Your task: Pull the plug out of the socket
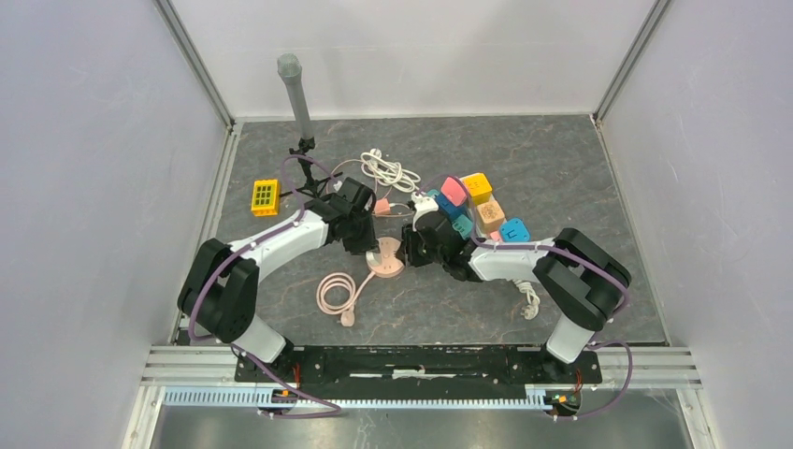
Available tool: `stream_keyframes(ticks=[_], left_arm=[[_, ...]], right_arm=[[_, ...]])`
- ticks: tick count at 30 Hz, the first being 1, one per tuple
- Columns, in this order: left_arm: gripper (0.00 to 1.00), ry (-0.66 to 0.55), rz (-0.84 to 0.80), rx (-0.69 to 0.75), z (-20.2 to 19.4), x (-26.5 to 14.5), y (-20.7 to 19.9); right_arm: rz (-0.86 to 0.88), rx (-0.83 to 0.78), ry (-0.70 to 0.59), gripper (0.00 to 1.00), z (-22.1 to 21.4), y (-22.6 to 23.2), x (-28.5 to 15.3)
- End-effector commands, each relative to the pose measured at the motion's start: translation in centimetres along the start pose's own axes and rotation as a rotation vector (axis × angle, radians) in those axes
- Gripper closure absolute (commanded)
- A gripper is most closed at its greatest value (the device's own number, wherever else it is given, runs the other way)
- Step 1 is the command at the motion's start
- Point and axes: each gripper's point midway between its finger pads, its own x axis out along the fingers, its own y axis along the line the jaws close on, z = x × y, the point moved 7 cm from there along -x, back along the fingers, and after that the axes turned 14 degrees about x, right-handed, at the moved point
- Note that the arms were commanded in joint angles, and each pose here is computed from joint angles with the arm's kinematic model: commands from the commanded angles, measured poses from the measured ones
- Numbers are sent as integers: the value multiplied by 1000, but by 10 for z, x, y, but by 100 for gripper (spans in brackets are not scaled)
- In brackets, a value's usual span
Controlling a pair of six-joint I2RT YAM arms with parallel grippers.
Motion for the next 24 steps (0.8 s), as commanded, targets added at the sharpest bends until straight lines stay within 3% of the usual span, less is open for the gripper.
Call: stream_keyframes(ticks=[1,5,12,18,24], left_arm=[[98,-27,-80,52,12,-9,-14],[98,-31,-62,75,15,-14,-13],[98,-37,-210,84,22,-18,-29],[98,23,15,114,17,-10,-19],[98,5,62,113,18,-24,-4]], right_arm=[[-219,-127,229,66,-64,-54,1],[-270,-131,220,66,-69,-63,0],[-288,-142,273,66,-82,-56,6],[-336,-145,289,67,-85,-62,6],[-371,-139,321,71,-98,-76,2]])
